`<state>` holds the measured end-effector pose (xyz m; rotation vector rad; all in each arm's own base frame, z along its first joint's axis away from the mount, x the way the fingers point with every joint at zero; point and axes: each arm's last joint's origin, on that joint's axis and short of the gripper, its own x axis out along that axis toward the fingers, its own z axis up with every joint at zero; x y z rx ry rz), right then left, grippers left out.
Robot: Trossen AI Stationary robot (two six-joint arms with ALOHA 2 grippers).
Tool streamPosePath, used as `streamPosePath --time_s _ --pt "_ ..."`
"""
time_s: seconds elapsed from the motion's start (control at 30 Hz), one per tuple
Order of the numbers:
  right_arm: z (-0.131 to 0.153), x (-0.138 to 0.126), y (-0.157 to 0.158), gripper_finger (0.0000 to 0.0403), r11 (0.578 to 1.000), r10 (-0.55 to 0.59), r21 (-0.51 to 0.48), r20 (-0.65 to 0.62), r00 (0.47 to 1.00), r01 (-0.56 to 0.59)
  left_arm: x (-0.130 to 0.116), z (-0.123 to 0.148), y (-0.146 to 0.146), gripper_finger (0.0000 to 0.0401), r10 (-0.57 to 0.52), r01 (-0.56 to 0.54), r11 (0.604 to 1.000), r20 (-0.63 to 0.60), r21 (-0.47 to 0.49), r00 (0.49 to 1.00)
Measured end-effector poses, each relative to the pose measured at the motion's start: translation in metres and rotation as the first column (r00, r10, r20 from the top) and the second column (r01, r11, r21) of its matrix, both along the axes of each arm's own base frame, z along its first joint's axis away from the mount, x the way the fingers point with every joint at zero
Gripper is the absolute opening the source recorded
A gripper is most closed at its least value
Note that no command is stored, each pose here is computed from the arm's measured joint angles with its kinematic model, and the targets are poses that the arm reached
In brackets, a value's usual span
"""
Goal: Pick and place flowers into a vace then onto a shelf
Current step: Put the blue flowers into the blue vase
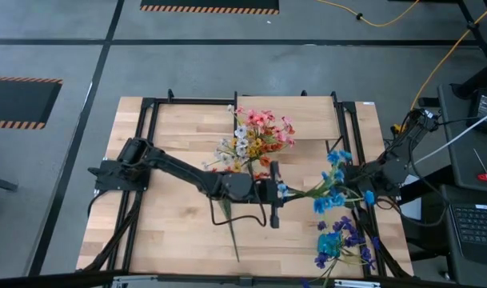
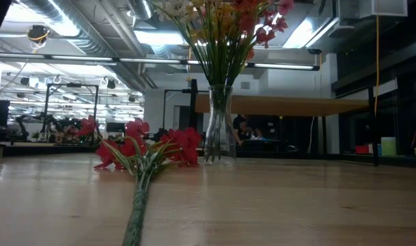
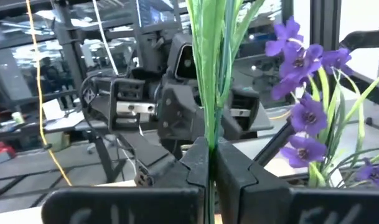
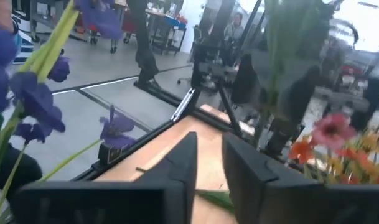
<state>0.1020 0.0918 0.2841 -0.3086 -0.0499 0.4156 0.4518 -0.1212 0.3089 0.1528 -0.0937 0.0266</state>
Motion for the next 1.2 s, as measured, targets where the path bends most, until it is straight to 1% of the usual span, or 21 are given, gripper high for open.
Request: streamPosePath --time_s 0.13,0.27,0.43,0.57,0.7,0.77,0.93,1.2 --pt "0.006 0.003 0.003 0.0117 1.000 -0.003 -0.014 0.077 0.997 0.004 0.002 0.001 0.007 0.0006 0.013 -0.013 1.000 0.012 -0.003 1.000" --pt "0.010 0.008 0.002 0.0137 0.999 -0.035 -0.004 0.118 0.992 0.036 0.003 0.001 0.013 0.0006 0.025 -0.025 1.000 0.011 0.015 1.000" --pt "0.007 0.021 -0.002 0.0138 0.994 -0.110 0.001 0.105 0.988 0.110 0.003 0.001 0.012 0.0007 0.024 -0.025 0.996 0.010 0.084 1.000" --pt "0.006 0.032 -0.005 0.0138 0.984 -0.175 0.028 0.102 0.979 0.173 0.003 0.001 0.012 0.0007 -0.010 0.009 0.995 0.009 0.096 1.000" --pt "0.007 0.038 -0.008 0.0139 0.977 -0.210 0.050 0.112 0.971 0.206 0.003 0.000 0.010 0.0007 -0.029 0.029 0.994 0.000 0.101 1.000" --pt "0.009 0.038 -0.009 0.0139 0.977 -0.205 0.081 0.122 0.971 0.197 0.003 0.000 0.009 0.0007 -0.029 0.029 0.993 -0.004 0.111 1.000" --pt "0.012 0.037 -0.007 0.0139 0.987 -0.134 0.110 0.142 0.981 0.119 0.003 -0.001 0.009 0.0007 -0.027 0.028 0.993 -0.010 0.113 1.000" --pt "0.010 0.040 -0.005 0.0139 0.985 -0.131 0.129 0.122 0.984 0.115 0.004 -0.001 0.015 0.0008 -0.008 0.010 0.991 -0.014 0.136 1.000"
